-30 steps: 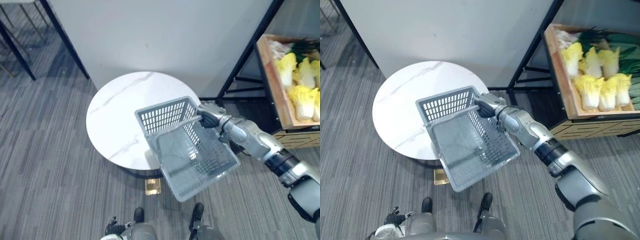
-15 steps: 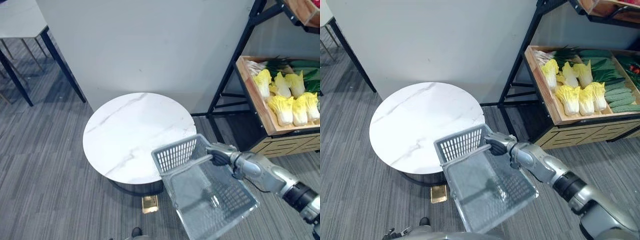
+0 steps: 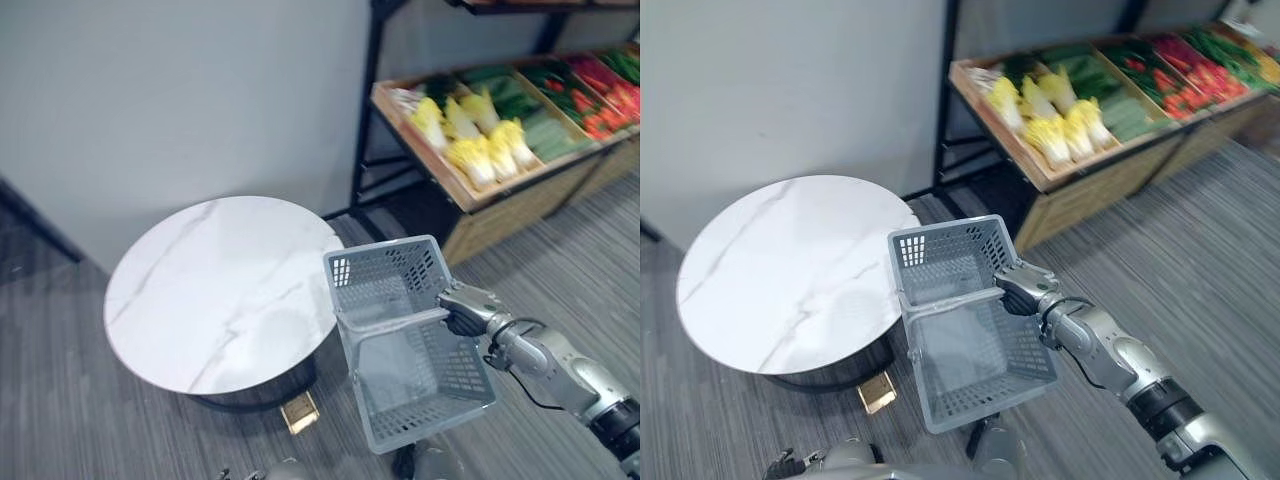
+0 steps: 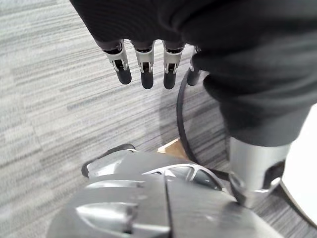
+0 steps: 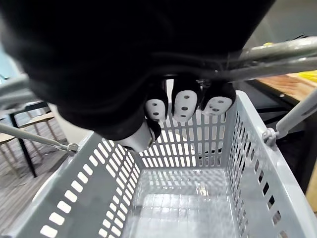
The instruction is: Pick vegetable in the basket
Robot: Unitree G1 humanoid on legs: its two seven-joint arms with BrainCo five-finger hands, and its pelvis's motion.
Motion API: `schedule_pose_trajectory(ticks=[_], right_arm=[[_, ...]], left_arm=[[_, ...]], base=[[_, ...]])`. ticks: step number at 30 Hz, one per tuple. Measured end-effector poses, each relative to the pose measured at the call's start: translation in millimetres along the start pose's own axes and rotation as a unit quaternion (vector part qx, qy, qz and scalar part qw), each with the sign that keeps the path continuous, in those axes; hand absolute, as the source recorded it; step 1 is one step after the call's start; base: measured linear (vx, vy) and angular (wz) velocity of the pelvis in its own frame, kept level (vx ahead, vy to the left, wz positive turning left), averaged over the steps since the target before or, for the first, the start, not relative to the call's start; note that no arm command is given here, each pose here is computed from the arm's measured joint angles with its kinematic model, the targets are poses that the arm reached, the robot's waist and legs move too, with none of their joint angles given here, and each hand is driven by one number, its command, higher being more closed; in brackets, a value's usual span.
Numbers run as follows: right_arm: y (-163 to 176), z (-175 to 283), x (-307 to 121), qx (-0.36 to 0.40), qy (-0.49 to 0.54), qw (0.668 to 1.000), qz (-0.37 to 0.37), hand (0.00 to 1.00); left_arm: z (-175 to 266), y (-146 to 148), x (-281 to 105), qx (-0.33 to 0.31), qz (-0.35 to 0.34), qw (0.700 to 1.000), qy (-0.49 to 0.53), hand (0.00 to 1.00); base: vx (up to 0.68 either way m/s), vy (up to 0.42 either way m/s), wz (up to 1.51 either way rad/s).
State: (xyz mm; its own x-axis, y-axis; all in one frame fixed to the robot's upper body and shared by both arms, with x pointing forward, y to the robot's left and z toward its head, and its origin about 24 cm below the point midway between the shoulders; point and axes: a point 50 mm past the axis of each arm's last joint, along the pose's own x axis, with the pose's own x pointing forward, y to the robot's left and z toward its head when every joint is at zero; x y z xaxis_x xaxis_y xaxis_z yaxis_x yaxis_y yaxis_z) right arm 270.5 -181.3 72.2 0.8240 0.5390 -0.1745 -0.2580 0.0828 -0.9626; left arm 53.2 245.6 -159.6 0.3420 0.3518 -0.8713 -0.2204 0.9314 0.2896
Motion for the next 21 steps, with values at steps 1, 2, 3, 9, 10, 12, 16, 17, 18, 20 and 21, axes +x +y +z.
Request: schedule_pose_trajectory(ticks=[1,2,3,9,10,12,16,17,18,20,21], right_arm=[[-5,1,7,-0.006,-0.003,1.000,-0.009,1.00],[-8,1,11,-0.006,-0.002,1.000,-0.016,1.00],[-8,-1,11,-0.010,-0.001,1.000,-0.015,1.00],[-4,-13,10,-0.032,0.030,0.999,-0.007,1.00],[5,-15,4,-0.023,0.040,0.999,0.001,1.00],[16,-15,-3,-0.011,0.047,0.999,0.014,1.00],[22,-13,-6,-0.006,0.045,0.999,0.020,1.00],[21,-13,-5,-0.006,0.043,0.999,0.017,1.00],[20,-12,-3,-0.008,0.040,0.999,0.015,1.00],[15,-9,0,-0.012,0.029,0.999,0.009,1.00],[12,-10,1,-0.007,0.027,1.000,0.003,1.00]], left_arm=[[-1,-3,0,0.001,-0.003,1.000,0.005,0.00],[-6,-10,-1,0.000,-0.012,1.000,0.018,0.00],[-6,-13,-1,0.011,-0.020,1.000,0.015,0.00],[3,-21,0,0.036,-0.037,0.999,0.004,0.00],[1,-19,1,0.038,-0.037,0.999,0.008,0.00],[2,-17,1,0.036,-0.034,0.999,0.006,0.00],[-6,-20,-1,0.009,-0.031,0.999,0.015,0.00],[-8,-22,-3,0.003,-0.032,0.999,0.019,0.00],[-12,-24,-4,-0.001,-0.035,0.999,0.024,0.00],[-25,-24,-8,-0.008,-0.030,0.999,0.038,0.00],[-31,-25,-11,-0.013,-0.030,0.999,0.044,0.00]], base=[[-0.17,0.127,-2.30],[-0.20,0.089,-2.11],[-0.14,0.072,-1.73],[-0.07,-0.049,-1.23],[-0.02,-0.180,-0.30],[-0.04,-0.221,-0.27],[-0.03,-0.180,-0.95],[0.04,-0.095,-1.50],[0.07,-0.018,-1.54],[0.08,0.007,-1.76],[0.09,0.054,-1.56]])
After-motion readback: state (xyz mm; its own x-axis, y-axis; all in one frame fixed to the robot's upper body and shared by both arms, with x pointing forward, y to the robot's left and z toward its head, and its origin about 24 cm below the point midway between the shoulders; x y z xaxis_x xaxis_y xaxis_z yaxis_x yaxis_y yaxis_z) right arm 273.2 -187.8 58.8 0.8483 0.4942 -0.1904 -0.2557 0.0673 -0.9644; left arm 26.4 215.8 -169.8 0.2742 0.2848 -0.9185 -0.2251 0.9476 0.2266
